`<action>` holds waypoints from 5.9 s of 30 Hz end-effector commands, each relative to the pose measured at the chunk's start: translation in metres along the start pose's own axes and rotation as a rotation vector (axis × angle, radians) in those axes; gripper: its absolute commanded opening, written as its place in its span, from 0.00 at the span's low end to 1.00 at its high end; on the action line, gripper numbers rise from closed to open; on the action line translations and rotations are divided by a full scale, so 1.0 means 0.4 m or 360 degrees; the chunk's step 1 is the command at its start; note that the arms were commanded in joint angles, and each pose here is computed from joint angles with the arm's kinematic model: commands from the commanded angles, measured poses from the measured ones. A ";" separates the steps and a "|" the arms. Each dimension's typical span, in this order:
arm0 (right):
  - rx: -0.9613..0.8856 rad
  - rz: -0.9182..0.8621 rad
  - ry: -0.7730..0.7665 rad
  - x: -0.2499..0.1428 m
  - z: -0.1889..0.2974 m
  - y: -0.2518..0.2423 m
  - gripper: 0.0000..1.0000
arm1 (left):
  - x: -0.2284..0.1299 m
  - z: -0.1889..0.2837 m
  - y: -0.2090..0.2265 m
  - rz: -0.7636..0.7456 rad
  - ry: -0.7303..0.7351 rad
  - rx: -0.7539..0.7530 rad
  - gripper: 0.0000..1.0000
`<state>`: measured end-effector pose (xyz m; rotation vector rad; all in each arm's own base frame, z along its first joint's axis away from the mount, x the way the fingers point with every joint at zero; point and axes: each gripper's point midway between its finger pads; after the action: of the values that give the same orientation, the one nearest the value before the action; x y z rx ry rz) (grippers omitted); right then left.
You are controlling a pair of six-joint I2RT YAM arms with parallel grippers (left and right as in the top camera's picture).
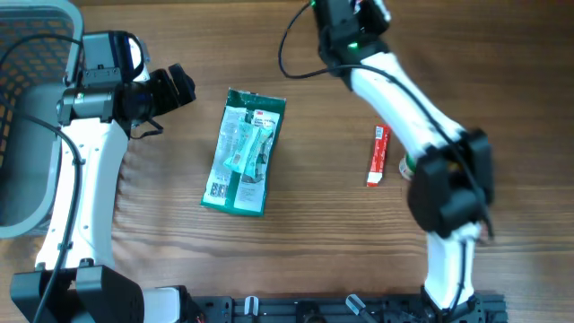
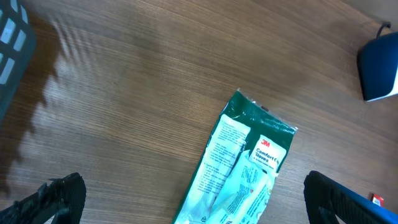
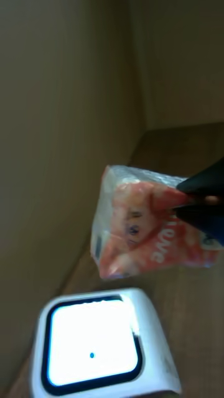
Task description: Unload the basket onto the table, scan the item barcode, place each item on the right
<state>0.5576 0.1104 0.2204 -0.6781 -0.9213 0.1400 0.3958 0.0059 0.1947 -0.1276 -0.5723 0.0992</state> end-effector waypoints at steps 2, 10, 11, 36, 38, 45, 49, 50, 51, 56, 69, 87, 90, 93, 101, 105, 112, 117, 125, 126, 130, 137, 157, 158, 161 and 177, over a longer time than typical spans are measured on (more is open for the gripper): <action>0.0465 -0.0665 -0.0015 0.069 0.241 -0.147 0.04 | 0.013 0.010 -0.004 -0.0031 -0.0026 -0.0018 1.00; 0.0998 -0.0893 0.1138 -0.274 0.451 -0.045 0.04 | 0.013 0.010 -0.004 -0.0031 -0.0026 -0.0019 1.00; 0.1024 -0.0877 0.1194 -0.294 0.458 -0.030 0.04 | 0.013 0.010 -0.004 -0.0031 -0.0026 -0.0019 1.00; 0.0795 -0.0880 0.1520 -0.688 0.334 0.169 0.18 | 0.013 0.010 -0.004 -0.0031 -0.0026 -0.0019 1.00; 0.0796 -0.0879 0.1518 -0.688 0.333 0.169 0.35 | 0.013 0.010 -0.004 -0.0031 -0.0026 -0.0019 1.00; 0.0833 -0.0903 0.1503 -0.676 0.332 0.180 0.48 | 0.013 0.010 -0.004 -0.0031 -0.0026 -0.0018 1.00; 0.0948 -0.0943 0.1529 -0.660 0.348 0.206 0.18 | 0.013 0.010 -0.004 -0.0031 -0.0026 -0.0018 1.00; 0.0950 -0.0945 0.1526 -0.659 0.347 0.207 0.11 | 0.013 0.010 -0.004 -0.0031 -0.0026 -0.0018 1.00; 0.0955 -0.0949 0.1518 -0.656 0.345 0.210 0.04 | 0.013 0.010 -0.004 -0.0031 -0.0026 -0.0018 1.00; 0.1019 -0.0923 0.1548 -0.661 0.356 0.250 0.04 | 0.013 0.010 -0.004 -0.0031 -0.0026 -0.0018 1.00; 0.0646 -0.0735 0.1647 -0.778 0.310 0.221 0.05 | 0.013 0.010 -0.004 -0.0031 -0.0026 -0.0019 1.00; 0.1822 -0.1110 0.1359 -0.471 0.461 0.499 0.33 | 0.013 0.010 -0.004 -0.0031 -0.0026 -0.0018 1.00; 0.1876 -0.1159 0.1255 -0.428 0.466 0.515 0.45 | 0.013 0.010 -0.004 -0.0031 -0.0026 -0.0018 1.00; 0.1942 -0.1242 0.1141 -0.373 0.461 0.520 0.52 | 0.013 0.010 -0.004 -0.0031 -0.0026 -0.0019 1.00; 0.1955 -0.1258 0.1152 -0.369 0.471 0.526 0.53 | 0.013 0.010 -0.004 -0.0031 -0.0026 -0.0018 1.00; 0.1949 -0.1255 0.1161 -0.372 0.470 0.525 0.58 | 0.013 0.010 -0.004 -0.0030 -0.0027 -0.0020 1.00; 0.2019 -0.1203 0.1171 -0.374 0.488 0.528 0.59 | -0.043 0.007 -0.051 -0.0012 0.0118 -0.0192 0.90; 0.2032 -0.1203 0.1181 -0.374 0.492 0.529 0.64 | -0.174 -0.051 -0.088 -0.0053 0.0346 -0.0234 0.20; 0.2210 -0.1182 0.1242 -0.370 0.524 0.555 0.65 | -0.301 -0.160 -0.210 -0.0290 0.0400 -0.0358 0.27; 0.2201 -0.1187 0.1260 -0.378 0.518 0.564 0.65 | -0.307 -0.169 -0.221 -0.0310 0.0403 -0.0369 0.29; 0.2262 -0.1183 0.1321 -0.402 0.511 0.606 0.62 | -0.327 -0.219 -0.235 -0.0363 0.0444 -0.0337 0.34; 0.2349 -0.1187 0.1328 -0.404 0.509 0.635 0.54 | -0.370 -0.287 -0.188 -0.0367 0.0563 -0.0188 0.33; 0.2352 -0.1269 0.1350 -0.434 0.466 0.701 0.40 | -0.408 -0.336 -0.159 -0.0371 0.0650 -0.0107 0.22; 0.2352 -0.1268 0.1350 -0.435 0.466 0.701 0.39 | -0.415 -0.343 -0.157 -0.0370 0.0666 -0.0104 0.22; 0.2346 -0.1269 0.1352 -0.436 0.465 0.701 0.29 | -0.435 -0.360 -0.151 -0.0366 0.0713 -0.0095 0.23; 0.2391 -0.1263 0.1336 -0.419 0.478 0.693 0.31 | -0.282 -0.265 -0.174 -0.0345 0.0434 -0.0137 0.30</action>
<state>0.3617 0.3472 0.0174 0.9591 -0.0740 -0.2061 0.3448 -0.1001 0.0172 -0.1989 -0.2023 -0.1680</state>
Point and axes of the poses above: each gripper's point midway between its finger pads, its own z axis back along the fingers, its own y axis along the line the jaws close on, x = y × z, and after that the axes turned 15 degrees about -z, right-handed
